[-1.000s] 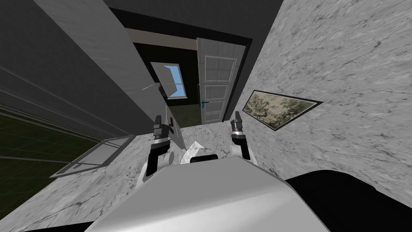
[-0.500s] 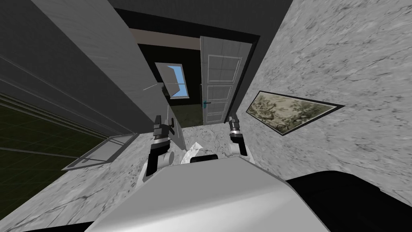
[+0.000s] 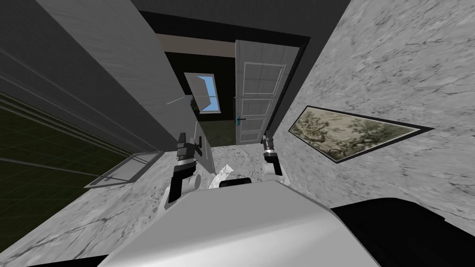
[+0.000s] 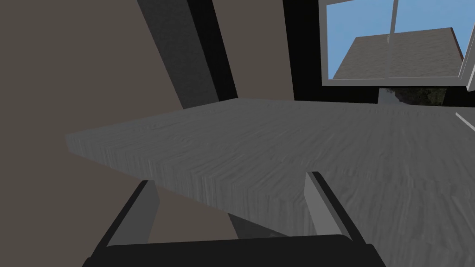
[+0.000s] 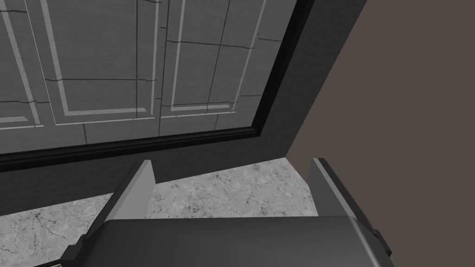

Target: Pull the door open

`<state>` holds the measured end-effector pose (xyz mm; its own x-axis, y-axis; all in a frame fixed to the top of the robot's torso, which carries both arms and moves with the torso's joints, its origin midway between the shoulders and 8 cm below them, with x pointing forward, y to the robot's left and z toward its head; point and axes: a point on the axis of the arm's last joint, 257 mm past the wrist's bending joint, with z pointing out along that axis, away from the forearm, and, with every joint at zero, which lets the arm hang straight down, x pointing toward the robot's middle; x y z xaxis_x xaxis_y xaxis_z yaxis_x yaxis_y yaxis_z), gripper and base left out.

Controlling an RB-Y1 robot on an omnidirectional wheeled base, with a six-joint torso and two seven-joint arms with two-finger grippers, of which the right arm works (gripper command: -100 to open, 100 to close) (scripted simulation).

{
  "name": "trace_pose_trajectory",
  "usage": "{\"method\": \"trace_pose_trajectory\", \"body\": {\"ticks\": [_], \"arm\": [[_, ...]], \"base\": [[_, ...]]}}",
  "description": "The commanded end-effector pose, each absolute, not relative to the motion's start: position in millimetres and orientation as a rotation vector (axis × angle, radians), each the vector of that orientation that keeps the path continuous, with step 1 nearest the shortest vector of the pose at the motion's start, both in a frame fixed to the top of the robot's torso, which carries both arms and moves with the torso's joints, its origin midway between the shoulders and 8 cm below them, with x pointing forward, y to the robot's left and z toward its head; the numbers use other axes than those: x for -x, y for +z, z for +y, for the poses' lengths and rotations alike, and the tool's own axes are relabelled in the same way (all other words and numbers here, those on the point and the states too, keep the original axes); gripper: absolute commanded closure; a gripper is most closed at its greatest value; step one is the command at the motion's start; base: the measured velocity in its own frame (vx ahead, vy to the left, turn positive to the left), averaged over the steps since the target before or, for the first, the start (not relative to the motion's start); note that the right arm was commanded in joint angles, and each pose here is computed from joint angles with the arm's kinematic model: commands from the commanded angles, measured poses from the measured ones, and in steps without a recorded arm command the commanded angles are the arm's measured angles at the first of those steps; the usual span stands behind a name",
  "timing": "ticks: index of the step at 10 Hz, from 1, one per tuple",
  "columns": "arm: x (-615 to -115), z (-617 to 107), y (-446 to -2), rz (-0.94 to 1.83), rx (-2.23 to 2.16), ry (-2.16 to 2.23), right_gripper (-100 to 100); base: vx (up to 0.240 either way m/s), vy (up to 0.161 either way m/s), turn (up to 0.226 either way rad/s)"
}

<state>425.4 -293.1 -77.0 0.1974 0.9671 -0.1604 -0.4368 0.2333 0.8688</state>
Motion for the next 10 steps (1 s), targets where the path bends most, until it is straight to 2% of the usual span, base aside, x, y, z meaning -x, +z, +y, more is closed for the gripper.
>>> {"method": "trace_pose_trajectory", "body": {"ticks": [1,10], "arm": [[-433,-295,-87,0.852,-0.802,1.14,-100],[-480,-319,-142,0.892,-0.903,1.128,-100]], "base": [[0.088,-0.025,0.085],[0.08,-0.022,0.113]]}}
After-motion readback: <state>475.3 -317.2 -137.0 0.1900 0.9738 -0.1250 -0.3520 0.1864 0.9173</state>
